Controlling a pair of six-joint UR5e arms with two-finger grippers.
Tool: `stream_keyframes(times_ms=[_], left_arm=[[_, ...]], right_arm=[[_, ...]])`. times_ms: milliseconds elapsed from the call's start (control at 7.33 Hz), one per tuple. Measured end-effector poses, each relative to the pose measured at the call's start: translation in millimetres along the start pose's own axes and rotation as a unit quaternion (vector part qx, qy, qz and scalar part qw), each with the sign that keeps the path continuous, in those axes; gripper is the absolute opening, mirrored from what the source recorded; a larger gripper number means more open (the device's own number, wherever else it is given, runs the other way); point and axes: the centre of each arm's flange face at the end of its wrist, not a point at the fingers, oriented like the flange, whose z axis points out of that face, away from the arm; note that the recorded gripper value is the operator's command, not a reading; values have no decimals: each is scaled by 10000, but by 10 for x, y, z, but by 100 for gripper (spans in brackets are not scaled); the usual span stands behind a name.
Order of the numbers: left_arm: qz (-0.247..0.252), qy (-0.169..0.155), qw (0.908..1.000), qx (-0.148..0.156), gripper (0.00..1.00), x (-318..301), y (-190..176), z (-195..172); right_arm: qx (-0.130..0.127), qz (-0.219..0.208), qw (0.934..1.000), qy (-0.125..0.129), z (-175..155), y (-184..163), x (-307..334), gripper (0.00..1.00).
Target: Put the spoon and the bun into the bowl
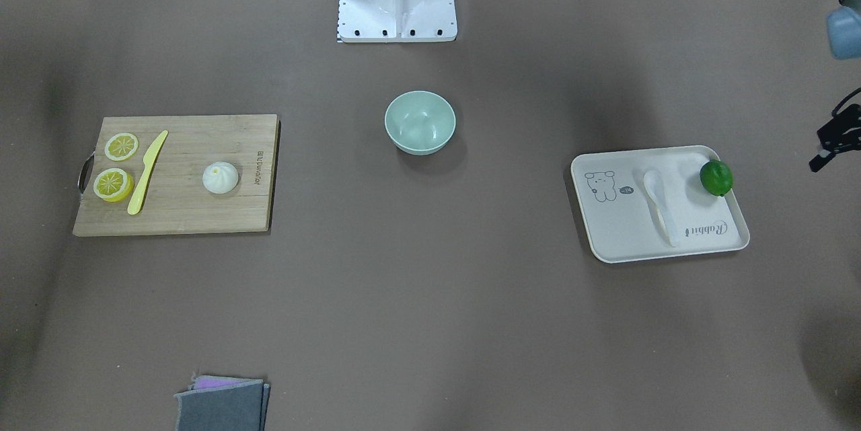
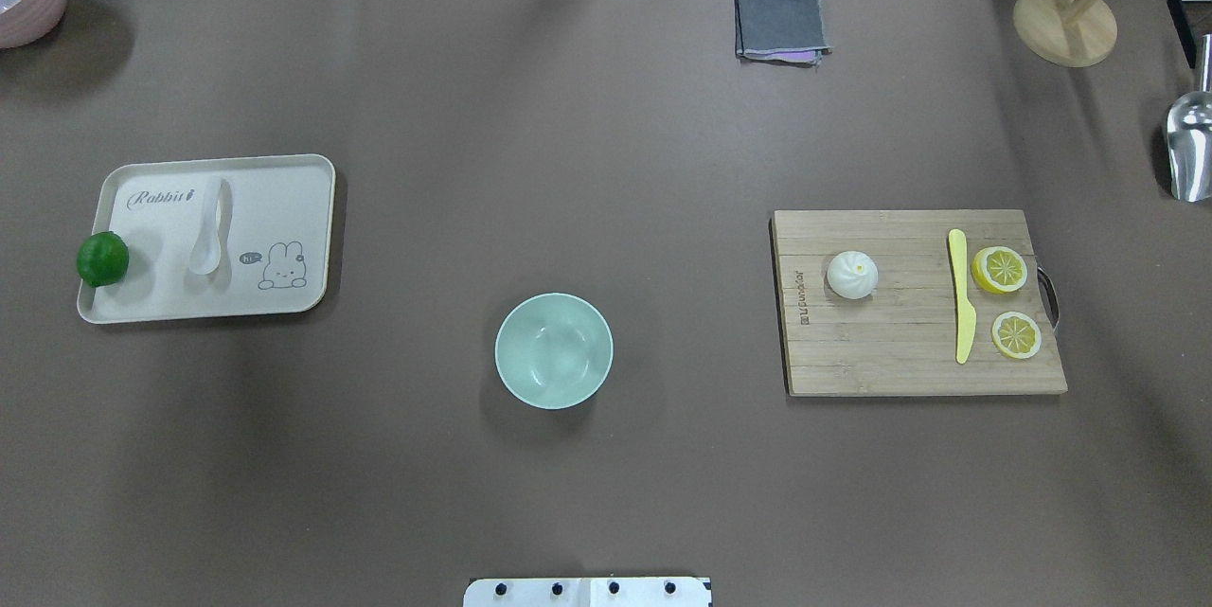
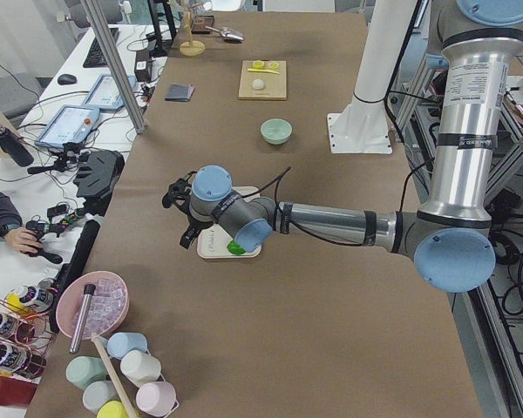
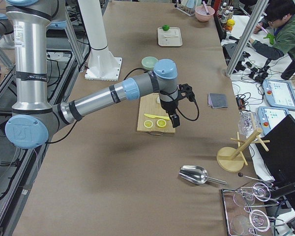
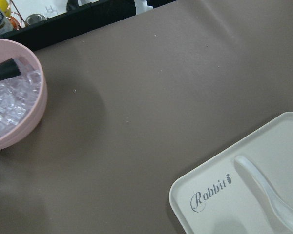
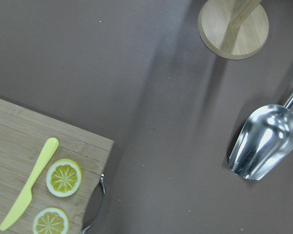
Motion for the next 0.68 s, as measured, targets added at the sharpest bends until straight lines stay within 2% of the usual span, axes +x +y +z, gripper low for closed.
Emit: stream_keyframes(times_ms=[273,545,682], left_arm=[[-940,-63,9955,-40,98,495,-129,419],[-1393,-86,9902,-14,97,1085,-194,890],[-1456,-169,9892,-11,91,1312,-167,1120]], right_arm=[[-101,433,9990,20,205,-215,-475,99],[-108,866,9961,150,360,-352,-889,98],[-70,1060,9940,252,444,-384,-1051,98]])
